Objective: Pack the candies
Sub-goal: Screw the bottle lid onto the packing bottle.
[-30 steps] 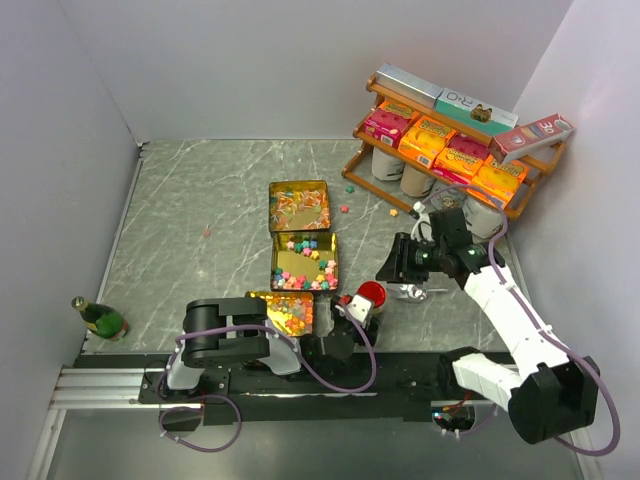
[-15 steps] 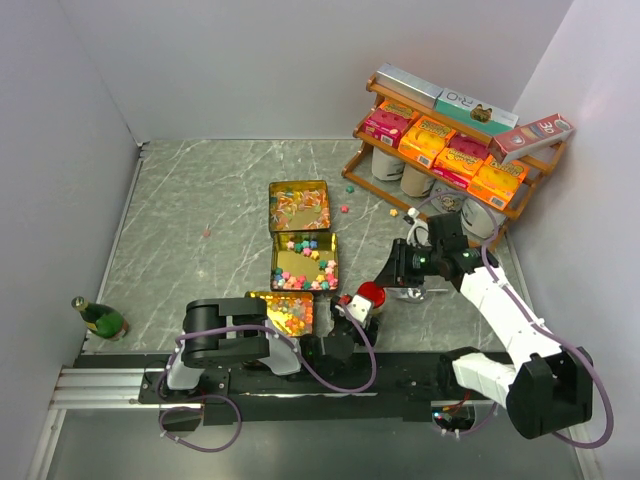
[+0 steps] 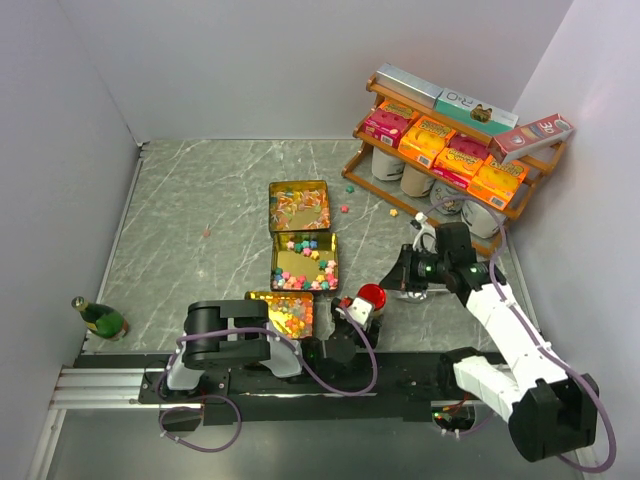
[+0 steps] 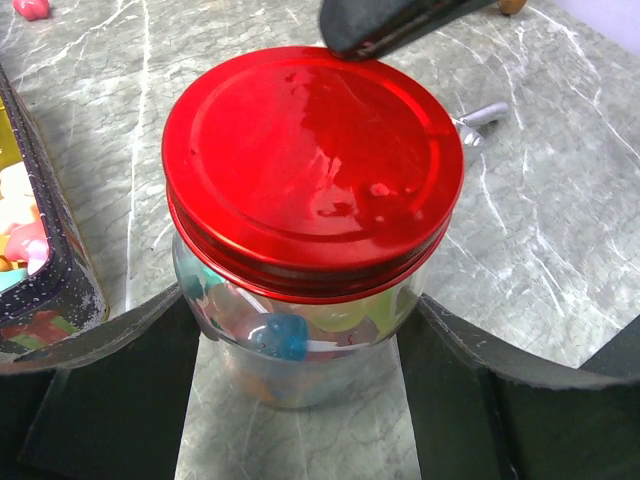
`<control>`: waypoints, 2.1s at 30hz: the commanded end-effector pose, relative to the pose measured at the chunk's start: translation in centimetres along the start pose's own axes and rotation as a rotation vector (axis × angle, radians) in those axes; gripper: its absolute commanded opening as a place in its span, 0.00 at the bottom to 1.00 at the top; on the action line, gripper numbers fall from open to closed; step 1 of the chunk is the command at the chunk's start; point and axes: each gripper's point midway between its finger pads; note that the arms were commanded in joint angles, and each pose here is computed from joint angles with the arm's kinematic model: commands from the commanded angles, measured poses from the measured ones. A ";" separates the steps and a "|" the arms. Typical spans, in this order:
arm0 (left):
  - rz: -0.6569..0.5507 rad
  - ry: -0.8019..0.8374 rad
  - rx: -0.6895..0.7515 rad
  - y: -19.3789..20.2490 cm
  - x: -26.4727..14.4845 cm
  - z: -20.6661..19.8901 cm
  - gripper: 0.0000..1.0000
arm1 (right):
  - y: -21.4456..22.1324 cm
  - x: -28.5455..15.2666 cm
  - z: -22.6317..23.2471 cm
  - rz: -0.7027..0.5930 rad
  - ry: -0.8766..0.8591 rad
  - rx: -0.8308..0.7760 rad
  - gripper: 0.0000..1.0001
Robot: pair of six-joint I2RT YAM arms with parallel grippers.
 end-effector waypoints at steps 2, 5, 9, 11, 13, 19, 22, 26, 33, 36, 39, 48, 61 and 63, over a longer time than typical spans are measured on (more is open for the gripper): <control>0.272 0.060 0.185 10.1 -1.7 1.4 0.57 | 8.2 -1.4 -1.3 0.276 0.026 0.189 0.03; 0.289 0.042 0.193 10.5 -1.4 1.9 0.57 | 9.2 -1.7 -1.7 0.294 0.043 0.229 0.01; 0.300 0.037 0.206 11.0 -1.5 2.1 0.57 | 9.9 -2.2 -1.1 0.308 0.012 0.239 0.00; 0.306 0.032 0.213 11.2 -1.4 2.2 0.57 | 10.3 -2.5 -1.0 0.315 0.007 0.242 0.00; 0.310 0.032 0.221 11.3 -1.4 2.2 0.57 | 10.9 -3.1 -0.7 0.335 0.001 0.262 0.00; 0.307 0.035 0.225 10.9 -1.7 2.4 0.57 | 8.8 -4.0 -0.3 0.224 0.081 0.282 0.02; 0.303 0.039 0.229 10.8 -1.9 2.5 0.58 | 5.9 -4.1 0.3 0.116 0.117 0.266 0.20; 0.304 0.039 0.235 10.8 -2.2 2.6 0.57 | 1.2 -4.4 1.0 -0.041 0.161 0.225 0.38; 0.309 0.044 0.252 11.2 -2.5 2.4 0.57 | -2.0 -2.1 1.0 -0.058 0.143 0.196 0.48; 0.313 0.045 0.258 11.3 -2.6 2.3 0.57 | -1.4 -0.6 -0.3 0.002 0.170 0.228 0.42; 0.314 0.047 0.259 11.3 -2.7 2.3 0.57 | -0.4 0.4 -0.7 0.043 0.143 0.254 0.34; 0.332 0.056 0.247 11.8 -2.7 2.0 0.57 | 3.8 0.3 -2.2 0.152 0.140 0.295 0.08; 0.374 0.050 0.226 12.8 -1.9 2.2 0.58 | 10.1 -0.6 -3.7 0.291 0.115 0.365 0.00; 0.375 0.046 0.221 12.8 -1.8 2.4 0.57 | 10.6 -1.0 -3.8 0.301 0.117 0.361 0.00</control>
Point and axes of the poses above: each gripper's point midway between its finger pads, its own x axis out along the fingers, its own z axis along the line the jaws close on, y = z × x, and after that the axes turned 11 degrees about x, right-handed
